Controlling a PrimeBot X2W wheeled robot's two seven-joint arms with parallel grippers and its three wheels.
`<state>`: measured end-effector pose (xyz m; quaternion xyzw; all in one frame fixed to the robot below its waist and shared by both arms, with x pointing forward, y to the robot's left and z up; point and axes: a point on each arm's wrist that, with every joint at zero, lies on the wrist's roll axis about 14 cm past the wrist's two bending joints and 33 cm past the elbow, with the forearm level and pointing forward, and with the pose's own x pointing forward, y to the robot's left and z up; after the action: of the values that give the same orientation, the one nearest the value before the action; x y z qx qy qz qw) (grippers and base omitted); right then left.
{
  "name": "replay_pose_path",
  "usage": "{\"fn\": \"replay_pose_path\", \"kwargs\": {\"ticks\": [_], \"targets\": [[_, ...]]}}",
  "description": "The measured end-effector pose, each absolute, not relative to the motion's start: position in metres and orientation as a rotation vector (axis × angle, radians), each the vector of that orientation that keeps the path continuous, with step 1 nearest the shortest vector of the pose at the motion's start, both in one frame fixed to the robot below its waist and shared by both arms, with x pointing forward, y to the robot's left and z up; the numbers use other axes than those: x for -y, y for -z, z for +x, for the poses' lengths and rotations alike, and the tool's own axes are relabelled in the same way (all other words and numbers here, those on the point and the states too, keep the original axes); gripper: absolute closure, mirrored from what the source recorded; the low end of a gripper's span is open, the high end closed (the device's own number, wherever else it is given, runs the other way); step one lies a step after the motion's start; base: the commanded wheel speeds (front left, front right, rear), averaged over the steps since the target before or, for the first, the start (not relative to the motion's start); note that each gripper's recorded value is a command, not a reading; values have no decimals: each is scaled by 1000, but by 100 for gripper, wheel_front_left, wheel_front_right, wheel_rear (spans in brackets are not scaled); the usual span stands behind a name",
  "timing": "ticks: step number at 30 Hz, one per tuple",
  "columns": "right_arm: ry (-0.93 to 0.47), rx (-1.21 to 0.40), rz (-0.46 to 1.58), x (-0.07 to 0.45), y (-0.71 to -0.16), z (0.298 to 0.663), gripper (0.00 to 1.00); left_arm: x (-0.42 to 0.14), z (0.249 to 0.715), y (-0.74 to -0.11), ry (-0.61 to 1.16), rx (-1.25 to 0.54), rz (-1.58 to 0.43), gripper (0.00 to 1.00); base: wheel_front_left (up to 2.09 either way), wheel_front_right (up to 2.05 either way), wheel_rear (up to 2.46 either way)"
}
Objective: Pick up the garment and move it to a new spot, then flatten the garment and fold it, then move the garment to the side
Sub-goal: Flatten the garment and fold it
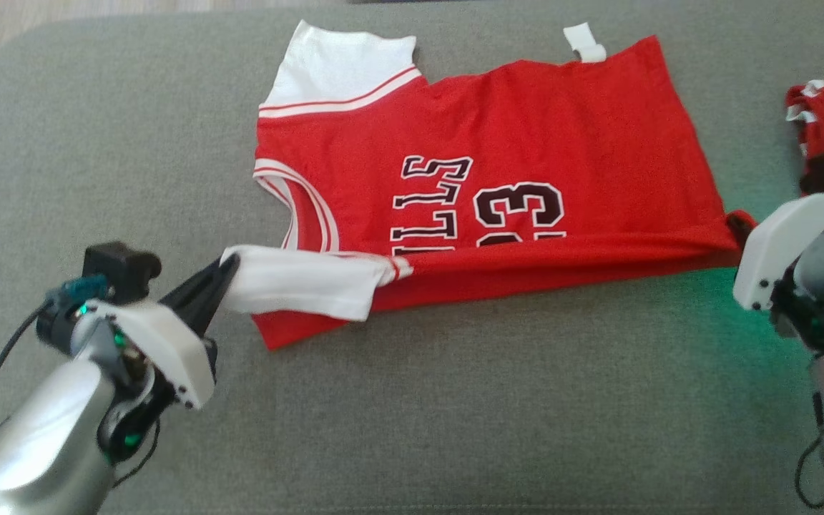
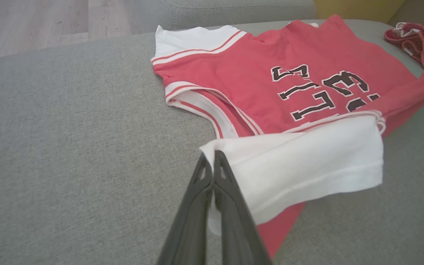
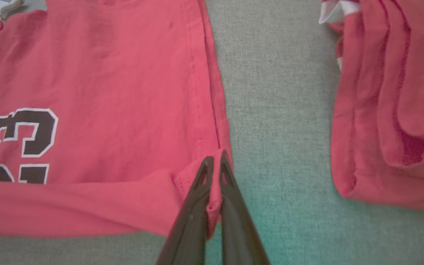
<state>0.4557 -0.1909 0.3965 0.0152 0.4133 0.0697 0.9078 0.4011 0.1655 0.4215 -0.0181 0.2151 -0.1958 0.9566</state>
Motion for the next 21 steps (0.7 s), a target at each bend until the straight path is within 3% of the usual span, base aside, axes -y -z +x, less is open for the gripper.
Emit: {"fn": "replay_pose_path", "kwargs": {"ticks": [4,5,6,7,16,21], "targets": [[-142,-875,-9,191,-389,470,100,-165,415,-415,393,-452,-35,100,0,0,0],[-140,-868,-20,191,-388,473,9,-165,417,-413,394,-457,-33,100,0,0,0],[-140,-868,-20,191,-388,473,0,-165,417,-413,394,-457,-33,75,0,0,0],[-136,-853,-23,192,-389,477,0,-165,419,-412,392,-459,-29,0,0,0,0],[-73,-538,111,190,-442,537,0,-190,468,-443,206,-274,-63,0,0,0,0],[-96,-362,134,179,-474,546,0,-208,482,-477,89,-124,-139,0,0,0,0]]}}
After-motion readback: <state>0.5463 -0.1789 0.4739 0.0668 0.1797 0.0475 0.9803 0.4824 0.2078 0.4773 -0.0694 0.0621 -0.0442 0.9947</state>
